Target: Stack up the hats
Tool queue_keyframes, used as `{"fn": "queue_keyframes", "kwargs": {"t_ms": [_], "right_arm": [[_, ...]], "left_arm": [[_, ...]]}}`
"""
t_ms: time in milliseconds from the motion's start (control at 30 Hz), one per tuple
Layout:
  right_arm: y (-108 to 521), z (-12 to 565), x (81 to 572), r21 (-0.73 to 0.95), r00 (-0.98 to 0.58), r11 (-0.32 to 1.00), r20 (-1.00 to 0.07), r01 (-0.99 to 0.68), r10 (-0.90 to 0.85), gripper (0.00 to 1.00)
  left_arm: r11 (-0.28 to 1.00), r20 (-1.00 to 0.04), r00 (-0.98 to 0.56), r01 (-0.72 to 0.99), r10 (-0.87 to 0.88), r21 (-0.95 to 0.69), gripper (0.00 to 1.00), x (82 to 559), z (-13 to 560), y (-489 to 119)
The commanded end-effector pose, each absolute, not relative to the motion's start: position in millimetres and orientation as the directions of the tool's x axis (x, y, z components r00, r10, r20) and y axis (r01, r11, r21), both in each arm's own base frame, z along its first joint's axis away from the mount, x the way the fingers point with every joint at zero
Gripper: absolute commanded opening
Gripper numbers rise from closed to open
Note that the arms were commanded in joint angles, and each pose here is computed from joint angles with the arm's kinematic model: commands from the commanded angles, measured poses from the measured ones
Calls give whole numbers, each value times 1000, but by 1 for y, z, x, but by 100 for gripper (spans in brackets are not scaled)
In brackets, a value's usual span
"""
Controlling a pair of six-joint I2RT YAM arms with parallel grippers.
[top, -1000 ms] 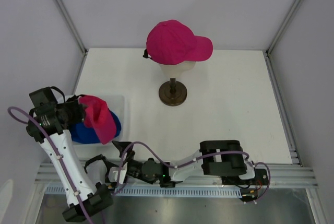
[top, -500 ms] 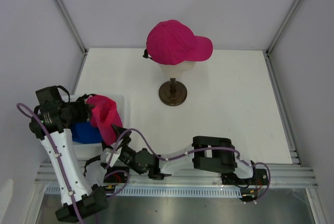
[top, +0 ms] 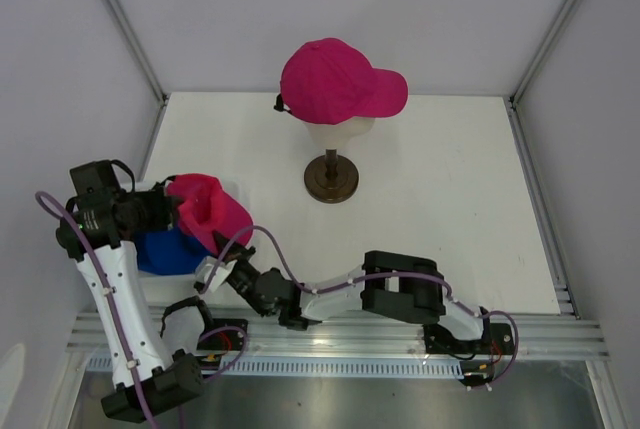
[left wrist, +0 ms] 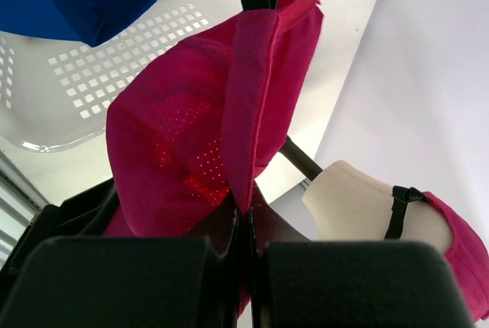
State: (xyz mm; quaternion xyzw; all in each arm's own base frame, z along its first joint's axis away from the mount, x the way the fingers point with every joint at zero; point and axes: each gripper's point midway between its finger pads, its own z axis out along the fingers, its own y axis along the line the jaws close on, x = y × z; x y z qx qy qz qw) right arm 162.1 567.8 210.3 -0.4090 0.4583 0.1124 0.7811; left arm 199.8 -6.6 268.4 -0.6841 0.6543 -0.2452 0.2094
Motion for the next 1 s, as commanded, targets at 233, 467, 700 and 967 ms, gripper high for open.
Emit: {"fn": "queue_keyframes", "kwargs": {"t_ms": [233, 467, 700, 967], "right_arm": [[499, 322, 176, -216, 431, 675, -887, -705, 166, 0], [457, 389, 153, -6, 85, 263, -954, -965, 289, 0], [412, 413, 151, 225, -205, 88, -959, -970, 194, 0], [371, 409, 156, 596, -614, 221, -789, -772, -21, 0]], "left_arm": [[143, -59, -141, -717, -988, -682, 47, 186, 293, -21], [523, -523, -139, -457, -841, -719, 100, 191, 352, 6], [910, -899, -155, -2, -410, -414, 100, 209, 399, -11], [971, -972, -32, 48, -231, -232, 99, 209, 441, -5]]}}
